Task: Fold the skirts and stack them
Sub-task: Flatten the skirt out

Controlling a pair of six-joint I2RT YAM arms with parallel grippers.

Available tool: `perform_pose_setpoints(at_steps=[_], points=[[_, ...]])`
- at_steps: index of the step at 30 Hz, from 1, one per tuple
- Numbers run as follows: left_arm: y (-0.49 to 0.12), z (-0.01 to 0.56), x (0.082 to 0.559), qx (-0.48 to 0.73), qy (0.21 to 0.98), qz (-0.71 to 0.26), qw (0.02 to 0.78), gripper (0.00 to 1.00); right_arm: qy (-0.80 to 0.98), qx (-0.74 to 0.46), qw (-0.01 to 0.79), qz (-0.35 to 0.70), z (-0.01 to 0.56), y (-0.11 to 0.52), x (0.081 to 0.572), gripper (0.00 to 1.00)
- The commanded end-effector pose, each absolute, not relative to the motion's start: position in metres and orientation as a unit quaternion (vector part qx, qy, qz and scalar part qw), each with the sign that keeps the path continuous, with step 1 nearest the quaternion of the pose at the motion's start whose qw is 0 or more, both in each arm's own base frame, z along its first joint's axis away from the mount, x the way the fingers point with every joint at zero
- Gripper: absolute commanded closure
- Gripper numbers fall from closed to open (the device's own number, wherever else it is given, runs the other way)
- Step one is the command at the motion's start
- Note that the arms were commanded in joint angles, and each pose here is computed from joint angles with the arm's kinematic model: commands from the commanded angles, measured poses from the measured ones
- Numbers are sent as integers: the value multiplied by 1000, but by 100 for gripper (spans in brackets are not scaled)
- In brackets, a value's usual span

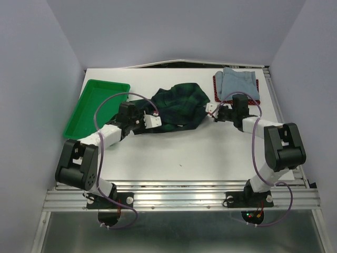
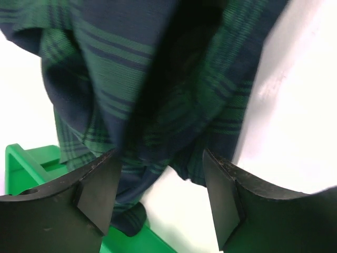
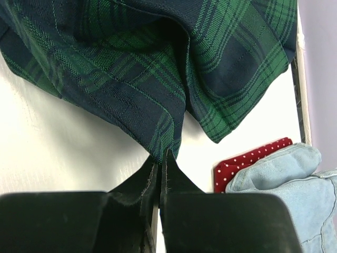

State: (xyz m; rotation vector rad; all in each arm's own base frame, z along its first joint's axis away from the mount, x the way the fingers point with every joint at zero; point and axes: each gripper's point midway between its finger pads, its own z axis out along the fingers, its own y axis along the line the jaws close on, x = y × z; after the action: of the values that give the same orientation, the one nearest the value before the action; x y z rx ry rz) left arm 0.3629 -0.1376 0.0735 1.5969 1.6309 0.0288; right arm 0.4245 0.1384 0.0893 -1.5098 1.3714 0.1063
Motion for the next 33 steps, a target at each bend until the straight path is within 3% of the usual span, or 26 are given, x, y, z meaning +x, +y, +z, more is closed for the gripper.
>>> perform_pose_setpoints(at_steps=[1, 6, 9, 12, 13, 15, 17, 21, 25, 28, 30, 31, 33], points=[[-158, 109, 382, 628, 620, 10, 470, 35, 568, -622, 538, 33, 108, 140, 438, 99], [-166, 116, 386, 617, 626, -8, 476, 62, 577, -609, 544, 25, 119, 138, 443, 99], [-171, 115, 382, 627, 620, -21, 472, 64, 578, -605, 547, 24, 123, 137, 444, 99], [-172, 111, 377, 638, 615, -27, 462, 63, 577, -604, 549, 22, 126, 137, 442, 99], [-172, 108, 374, 644, 614, -29, 456, 60, 577, -603, 550, 23, 127, 137, 442, 99], [-172, 103, 370, 652, 613, -32, 445, 42, 577, -603, 550, 21, 128, 137, 442, 99], [-174, 97, 365, 660, 609, -33, 439, 38, 578, -604, 549, 21, 126, 137, 441, 99], [-176, 90, 363, 662, 608, -21, 437, 34, 577, -605, 548, 25, 125, 138, 439, 99], [-180, 91, 372, 652, 612, -13, 447, 38, 578, -606, 546, 25, 122, 137, 439, 99], [-178, 89, 384, 639, 627, -1, 446, 52, 579, -605, 545, 24, 122, 137, 440, 99], [-171, 87, 393, 626, 642, 17, 443, 66, 581, -604, 545, 21, 122, 136, 441, 99], [-169, 90, 397, 619, 647, 23, 445, 77, 581, -603, 547, 17, 125, 135, 442, 99], [-162, 101, 404, 600, 658, 26, 454, 88, 593, -592, 546, -3, 129, 124, 446, 99]])
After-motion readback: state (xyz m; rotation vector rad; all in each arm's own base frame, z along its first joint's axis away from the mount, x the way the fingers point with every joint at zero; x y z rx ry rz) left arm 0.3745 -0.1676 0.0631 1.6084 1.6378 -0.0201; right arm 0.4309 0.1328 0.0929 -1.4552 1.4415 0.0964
